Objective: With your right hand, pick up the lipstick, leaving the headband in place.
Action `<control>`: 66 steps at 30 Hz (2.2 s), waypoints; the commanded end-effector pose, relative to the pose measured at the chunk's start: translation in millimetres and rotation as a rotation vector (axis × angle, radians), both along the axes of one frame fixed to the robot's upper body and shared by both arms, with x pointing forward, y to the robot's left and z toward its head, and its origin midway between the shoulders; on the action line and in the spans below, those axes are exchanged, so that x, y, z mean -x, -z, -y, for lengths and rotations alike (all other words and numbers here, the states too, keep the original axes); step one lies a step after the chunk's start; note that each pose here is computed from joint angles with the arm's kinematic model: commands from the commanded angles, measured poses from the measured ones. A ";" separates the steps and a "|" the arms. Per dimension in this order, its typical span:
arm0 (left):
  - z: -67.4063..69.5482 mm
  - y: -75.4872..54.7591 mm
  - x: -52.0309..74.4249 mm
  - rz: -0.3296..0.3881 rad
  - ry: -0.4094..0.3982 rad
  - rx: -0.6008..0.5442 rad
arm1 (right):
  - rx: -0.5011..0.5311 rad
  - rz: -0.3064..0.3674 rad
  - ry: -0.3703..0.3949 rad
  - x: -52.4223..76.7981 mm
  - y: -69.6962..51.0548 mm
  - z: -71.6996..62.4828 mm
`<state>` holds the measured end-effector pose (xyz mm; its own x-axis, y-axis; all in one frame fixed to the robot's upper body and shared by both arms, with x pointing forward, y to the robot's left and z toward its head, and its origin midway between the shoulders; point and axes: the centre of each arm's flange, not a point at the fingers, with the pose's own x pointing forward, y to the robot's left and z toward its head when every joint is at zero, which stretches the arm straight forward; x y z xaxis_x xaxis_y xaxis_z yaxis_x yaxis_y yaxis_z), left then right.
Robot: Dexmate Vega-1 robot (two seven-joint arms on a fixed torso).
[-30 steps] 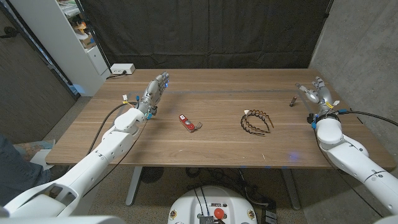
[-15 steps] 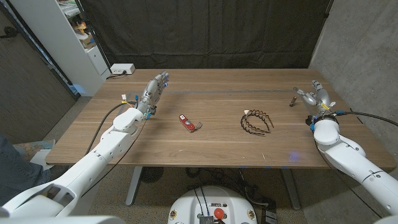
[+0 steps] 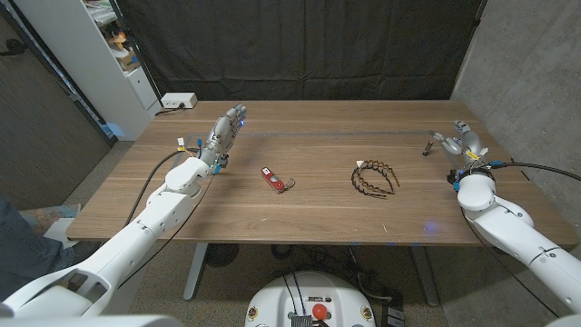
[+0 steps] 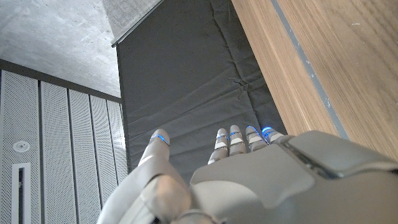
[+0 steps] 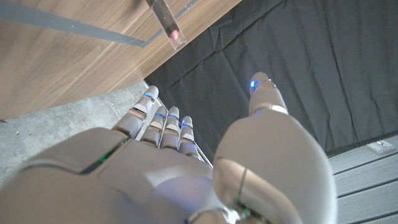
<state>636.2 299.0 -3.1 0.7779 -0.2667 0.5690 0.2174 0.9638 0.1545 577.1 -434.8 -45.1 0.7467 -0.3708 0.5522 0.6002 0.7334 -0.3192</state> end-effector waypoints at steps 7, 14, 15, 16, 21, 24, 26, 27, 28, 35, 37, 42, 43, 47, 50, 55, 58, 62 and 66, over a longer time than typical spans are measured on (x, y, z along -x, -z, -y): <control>3.7 -0.5 3.7 0.009 -0.004 0.003 | 0.007 -0.045 0.045 -5.2 6.2 2.5; 5.2 -1.6 4.2 0.009 -0.007 -0.003 | 0.011 -0.060 0.049 -11.4 8.3 -0.2; 5.2 -1.8 4.2 0.007 -0.008 -0.003 | 0.011 -0.061 0.051 -12.2 8.3 -0.7; 5.4 -1.7 4.0 0.007 -0.007 0.001 | 0.012 -0.062 0.052 -13.0 8.3 -1.1; 5.6 -1.6 3.1 0.004 -0.004 -0.002 | 0.014 -0.073 0.052 -17.1 8.4 -2.5; 5.9 -1.9 3.1 0.005 -0.005 -0.003 | 0.008 -0.074 0.049 -19.3 8.8 -3.6; 6.0 -2.5 2.9 0.006 -0.007 -0.004 | 0.007 -0.075 0.045 -20.6 8.7 -4.8; 6.1 -2.7 2.8 0.006 -0.005 -0.003 | 0.009 -0.078 0.042 -21.3 8.5 -5.4; 6.1 -3.3 2.8 0.005 -0.007 -0.007 | 0.010 -0.079 0.039 -21.8 8.1 -5.9; 6.1 -6.9 1.8 0.011 -0.009 -0.010 | 0.021 -0.083 0.045 -24.3 5.2 -7.8; 6.4 -7.9 1.4 0.012 -0.008 -0.009 | 0.024 -0.084 0.049 -24.7 4.7 -7.5; 6.6 -10.0 -0.6 0.011 -0.005 -0.010 | 0.030 -0.088 0.059 -26.4 4.0 -6.9; 6.7 -10.5 -1.0 0.012 -0.005 -0.015 | 0.032 -0.090 0.061 -26.8 3.7 -6.8; 7.3 -11.7 -3.0 0.010 -0.005 -0.015 | 0.049 -0.102 0.067 -28.8 2.3 -6.8; 7.1 -12.0 -4.7 0.009 -0.003 -0.012 | 0.053 -0.109 0.068 -30.3 1.4 -6.2; 7.5 -10.3 -6.9 0.003 0.001 -0.010 | 0.061 -0.121 0.075 -32.3 1.4 -5.5; 7.4 -9.2 -7.7 0.001 0.003 -0.009 | 0.070 -0.126 0.080 -32.8 2.0 -5.9; 7.3 -8.1 -7.8 0.000 0.005 -0.009 | 0.073 -0.136 0.088 -33.8 2.6 -8.2; 6.6 -7.5 -7.1 0.001 0.004 -0.011 | 0.075 -0.143 0.088 -35.2 3.5 -9.5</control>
